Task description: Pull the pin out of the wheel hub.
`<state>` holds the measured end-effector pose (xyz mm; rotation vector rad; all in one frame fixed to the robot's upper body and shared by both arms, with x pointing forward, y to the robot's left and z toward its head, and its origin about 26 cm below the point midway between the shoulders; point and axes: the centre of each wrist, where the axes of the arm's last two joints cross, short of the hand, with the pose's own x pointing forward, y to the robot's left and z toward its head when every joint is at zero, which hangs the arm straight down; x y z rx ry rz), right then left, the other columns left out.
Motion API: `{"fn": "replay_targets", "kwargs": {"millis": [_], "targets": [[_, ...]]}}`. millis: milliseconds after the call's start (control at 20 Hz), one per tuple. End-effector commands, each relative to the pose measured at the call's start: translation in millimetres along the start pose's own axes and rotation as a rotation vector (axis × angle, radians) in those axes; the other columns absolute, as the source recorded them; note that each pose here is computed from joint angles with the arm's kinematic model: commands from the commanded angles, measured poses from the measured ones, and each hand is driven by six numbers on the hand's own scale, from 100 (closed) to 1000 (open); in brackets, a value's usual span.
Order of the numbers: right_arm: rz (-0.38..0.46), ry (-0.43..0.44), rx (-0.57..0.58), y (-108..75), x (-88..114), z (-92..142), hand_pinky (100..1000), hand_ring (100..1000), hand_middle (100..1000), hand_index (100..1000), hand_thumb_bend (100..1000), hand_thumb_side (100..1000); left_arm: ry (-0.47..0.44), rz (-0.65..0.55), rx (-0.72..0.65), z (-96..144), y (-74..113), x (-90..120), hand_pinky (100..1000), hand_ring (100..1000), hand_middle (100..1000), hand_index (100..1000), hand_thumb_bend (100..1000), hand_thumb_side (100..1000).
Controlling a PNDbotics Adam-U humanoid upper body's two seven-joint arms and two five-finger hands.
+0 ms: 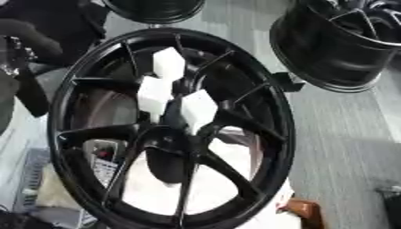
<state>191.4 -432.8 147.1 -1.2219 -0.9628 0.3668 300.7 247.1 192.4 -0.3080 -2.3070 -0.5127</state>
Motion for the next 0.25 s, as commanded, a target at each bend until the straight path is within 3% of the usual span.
{"fn": "replay_targets", "kwargs": {"millis": [50, 250], "targets": [[-0.041, -0.080, -0.077, -14.8, 14, -5, 883, 851, 679, 796, 100, 553, -0.018, -0.012, -0.013, -2, 0.7, 6, 723, 663, 578, 706, 100, 583], [-0.105, -0.206, -0.110, -9.9, 38, -8, 880, 840, 662, 781, 100, 546, -0.018, -0.009, -0.014, -2, 0.1, 5, 723, 663, 578, 706, 100, 583]]}}
